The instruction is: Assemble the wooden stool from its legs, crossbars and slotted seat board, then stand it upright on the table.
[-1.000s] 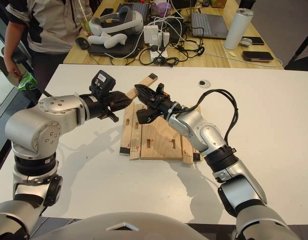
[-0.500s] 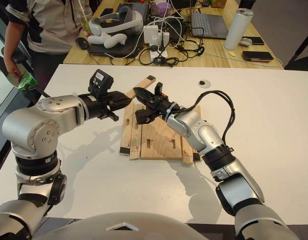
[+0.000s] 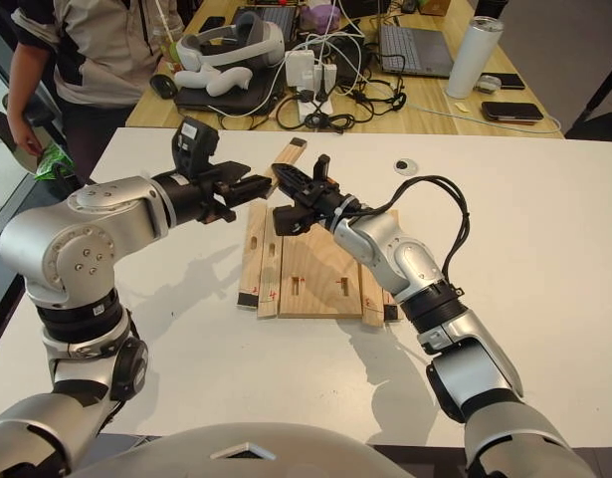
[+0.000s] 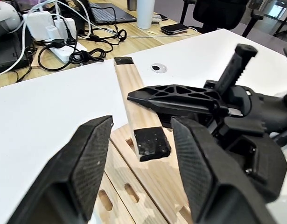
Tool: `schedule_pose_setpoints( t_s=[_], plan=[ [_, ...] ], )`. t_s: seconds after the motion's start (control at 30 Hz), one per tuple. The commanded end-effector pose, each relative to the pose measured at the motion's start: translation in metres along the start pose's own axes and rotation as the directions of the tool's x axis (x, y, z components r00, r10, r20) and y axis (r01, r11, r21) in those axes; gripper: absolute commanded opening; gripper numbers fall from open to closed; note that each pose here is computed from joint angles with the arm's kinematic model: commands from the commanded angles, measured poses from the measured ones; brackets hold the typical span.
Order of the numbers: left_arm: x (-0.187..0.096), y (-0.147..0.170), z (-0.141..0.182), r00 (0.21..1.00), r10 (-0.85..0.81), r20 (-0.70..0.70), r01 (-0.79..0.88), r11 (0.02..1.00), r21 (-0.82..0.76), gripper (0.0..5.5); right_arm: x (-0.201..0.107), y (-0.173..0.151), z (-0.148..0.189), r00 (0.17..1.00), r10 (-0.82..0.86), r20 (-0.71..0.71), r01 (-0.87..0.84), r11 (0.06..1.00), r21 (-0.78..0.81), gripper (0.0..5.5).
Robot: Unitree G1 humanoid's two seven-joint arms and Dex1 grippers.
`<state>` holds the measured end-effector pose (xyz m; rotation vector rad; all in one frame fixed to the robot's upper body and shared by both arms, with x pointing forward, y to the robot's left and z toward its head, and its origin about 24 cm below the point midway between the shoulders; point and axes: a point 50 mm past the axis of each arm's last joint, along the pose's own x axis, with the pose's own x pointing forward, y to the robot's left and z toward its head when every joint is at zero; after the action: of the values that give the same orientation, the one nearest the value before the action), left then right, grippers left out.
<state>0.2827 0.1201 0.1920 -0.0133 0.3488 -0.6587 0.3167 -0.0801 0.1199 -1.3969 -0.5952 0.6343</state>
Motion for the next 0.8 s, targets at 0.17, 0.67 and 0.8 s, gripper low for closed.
schedule_pose_setpoints(
  t_s=[0.17, 0.67, 0.8],
  plan=[
    [-0.018, 0.04, 0.042, 0.906, 0.281, 0.317, -0.223, 0.953, -0.207, 2.31, -0.069, -0.048, -0.049, 0.806, -0.182, -0.563, 0.57, 0.496, 0.655, 0.4],
    [-0.034, 0.036, -0.021, 0.885, 0.427, 0.189, -0.344, 0.87, -0.353, 2.31, -0.181, 0.003, 0.02, 0.561, 0.368, -0.742, 0.703, 0.262, 0.662, 0.4],
    [-0.031, 0.034, -0.018, 0.89, 0.414, 0.19, -0.336, 0.878, -0.34, 2.31, -0.167, 0.0, 0.018, 0.632, 0.289, -0.719, 0.697, 0.193, 0.69, 0.4]
  ],
)
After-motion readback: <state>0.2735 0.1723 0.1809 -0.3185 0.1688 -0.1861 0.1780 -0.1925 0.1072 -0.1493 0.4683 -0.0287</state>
